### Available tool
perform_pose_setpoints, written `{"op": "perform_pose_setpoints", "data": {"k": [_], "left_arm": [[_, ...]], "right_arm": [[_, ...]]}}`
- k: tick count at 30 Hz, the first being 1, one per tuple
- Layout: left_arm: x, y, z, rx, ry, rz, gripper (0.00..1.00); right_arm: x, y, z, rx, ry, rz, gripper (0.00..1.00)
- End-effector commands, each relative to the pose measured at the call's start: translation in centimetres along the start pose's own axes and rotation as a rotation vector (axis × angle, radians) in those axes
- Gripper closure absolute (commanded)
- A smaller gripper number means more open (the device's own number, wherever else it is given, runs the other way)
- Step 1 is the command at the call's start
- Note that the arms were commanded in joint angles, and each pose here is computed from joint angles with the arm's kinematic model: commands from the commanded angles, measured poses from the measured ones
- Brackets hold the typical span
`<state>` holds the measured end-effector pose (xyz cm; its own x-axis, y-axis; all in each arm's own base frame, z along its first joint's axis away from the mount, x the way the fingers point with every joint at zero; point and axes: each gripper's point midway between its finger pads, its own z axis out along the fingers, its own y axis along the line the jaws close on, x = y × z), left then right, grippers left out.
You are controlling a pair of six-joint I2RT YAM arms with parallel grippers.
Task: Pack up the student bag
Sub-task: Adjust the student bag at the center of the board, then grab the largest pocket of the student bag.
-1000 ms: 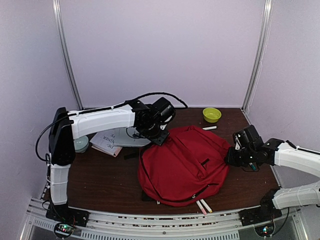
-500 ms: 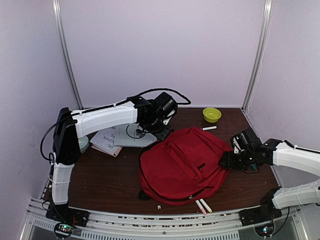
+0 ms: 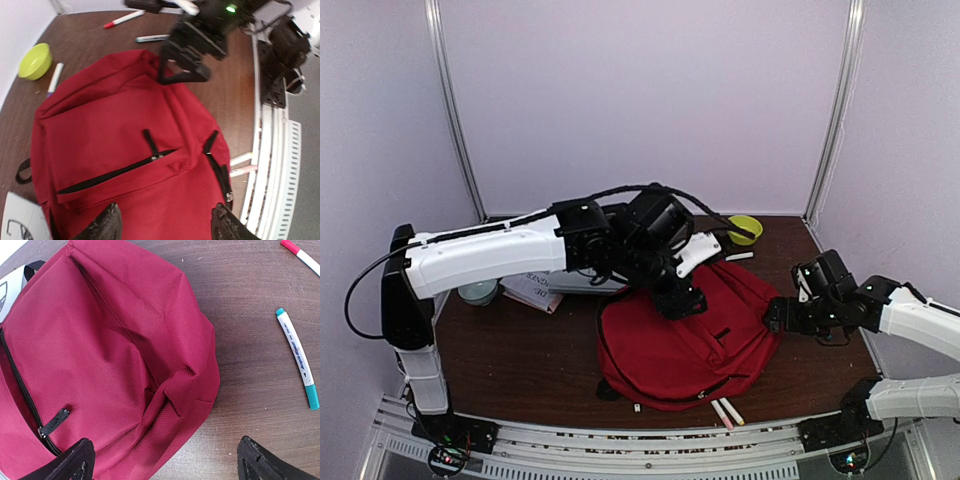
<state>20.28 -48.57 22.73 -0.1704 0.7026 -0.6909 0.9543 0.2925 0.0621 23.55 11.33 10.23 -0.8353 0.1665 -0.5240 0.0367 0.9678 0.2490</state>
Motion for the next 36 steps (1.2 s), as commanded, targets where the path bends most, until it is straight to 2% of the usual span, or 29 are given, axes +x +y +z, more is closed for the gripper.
{"op": "perform_pose_setpoints", "data": {"k": [1, 6, 12, 21, 30, 36], "left_arm": [[-0.1, -5.5, 2.8, 0.224, -0.049, 0.080, 0.39], [1.3, -8.7, 6.2, 0.259, 0.004, 0.099, 0.41], [3.3, -10.6, 10.1, 0.225, 0.082, 0.075, 0.45], [6.4, -13.1, 13.1, 0.234, 0.174, 0.102, 0.49], [7.1, -12.7, 14.0, 0.166, 0.200, 0.121, 0.67], [6.9, -12.1, 13.5, 0.120, 0.194, 0.129, 0.82]], "right_arm": [[-0.7, 0.1, -0.2, -0.012, -0.047, 0.024, 0.00], [-0.8, 0.2, -0.2, -0.040, -0.075, 0.035, 0.00], [-0.6, 0.1, 0.1, -0.032, -0.072, 0.024, 0.01], [-0.7, 0.1, 0.2, -0.036, -0.084, 0.028, 0.01], [-0.6, 0.2, 0.2, -0.045, -0.075, 0.029, 0.02], [-0.4, 0.3, 0.3, -0.050, -0.070, 0.031, 0.03]]}}
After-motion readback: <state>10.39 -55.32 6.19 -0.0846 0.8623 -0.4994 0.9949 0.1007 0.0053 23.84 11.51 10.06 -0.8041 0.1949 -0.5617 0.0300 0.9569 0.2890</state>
